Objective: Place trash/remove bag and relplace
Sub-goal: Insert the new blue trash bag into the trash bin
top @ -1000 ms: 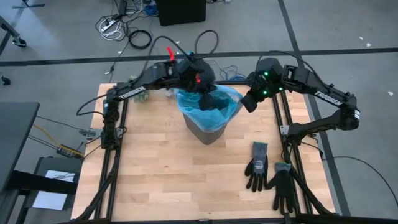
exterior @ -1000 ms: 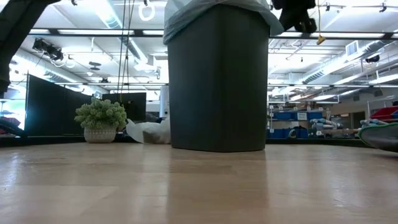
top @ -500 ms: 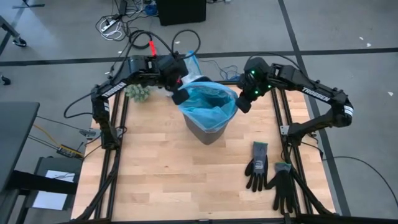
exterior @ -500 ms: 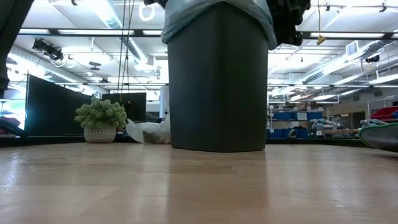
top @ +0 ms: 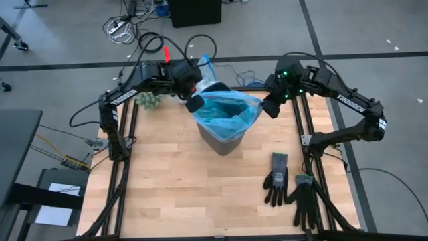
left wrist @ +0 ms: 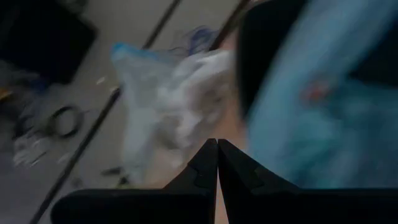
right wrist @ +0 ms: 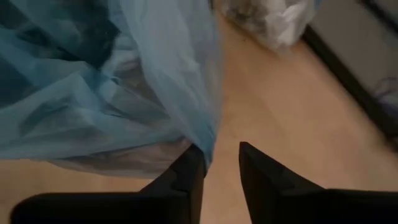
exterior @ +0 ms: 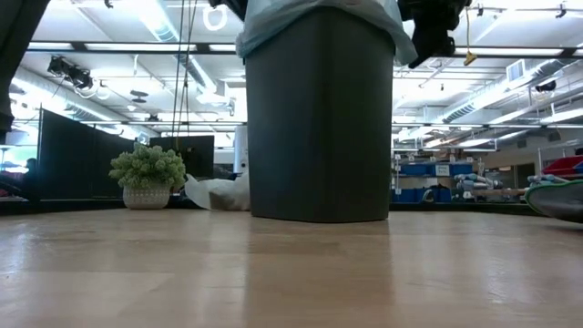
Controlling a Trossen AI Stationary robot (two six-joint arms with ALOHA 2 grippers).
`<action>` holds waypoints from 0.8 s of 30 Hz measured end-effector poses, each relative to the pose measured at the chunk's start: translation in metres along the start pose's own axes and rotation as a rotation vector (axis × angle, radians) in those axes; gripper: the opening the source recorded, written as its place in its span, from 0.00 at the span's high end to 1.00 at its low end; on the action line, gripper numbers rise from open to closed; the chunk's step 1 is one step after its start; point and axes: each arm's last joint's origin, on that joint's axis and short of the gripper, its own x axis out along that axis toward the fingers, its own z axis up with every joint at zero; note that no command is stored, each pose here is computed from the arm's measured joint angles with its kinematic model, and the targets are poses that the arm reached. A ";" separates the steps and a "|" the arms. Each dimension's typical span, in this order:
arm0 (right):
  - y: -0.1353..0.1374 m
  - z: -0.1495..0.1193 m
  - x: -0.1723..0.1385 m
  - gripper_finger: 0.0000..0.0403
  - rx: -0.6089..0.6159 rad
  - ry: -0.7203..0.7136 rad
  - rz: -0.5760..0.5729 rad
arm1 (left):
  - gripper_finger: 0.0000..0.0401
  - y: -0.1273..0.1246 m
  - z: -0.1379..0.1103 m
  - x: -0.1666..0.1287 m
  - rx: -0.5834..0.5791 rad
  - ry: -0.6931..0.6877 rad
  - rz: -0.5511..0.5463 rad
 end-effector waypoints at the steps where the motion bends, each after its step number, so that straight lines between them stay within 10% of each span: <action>1: -0.001 0.000 0.000 0.75 -0.011 0.002 -0.017 | 0.95 0.001 -0.002 0.001 -0.004 0.018 0.038; 24: 0.007 -0.002 -0.052 0.71 -0.073 -0.274 0.099 | 0.95 0.004 -0.013 0.006 0.119 0.099 -0.253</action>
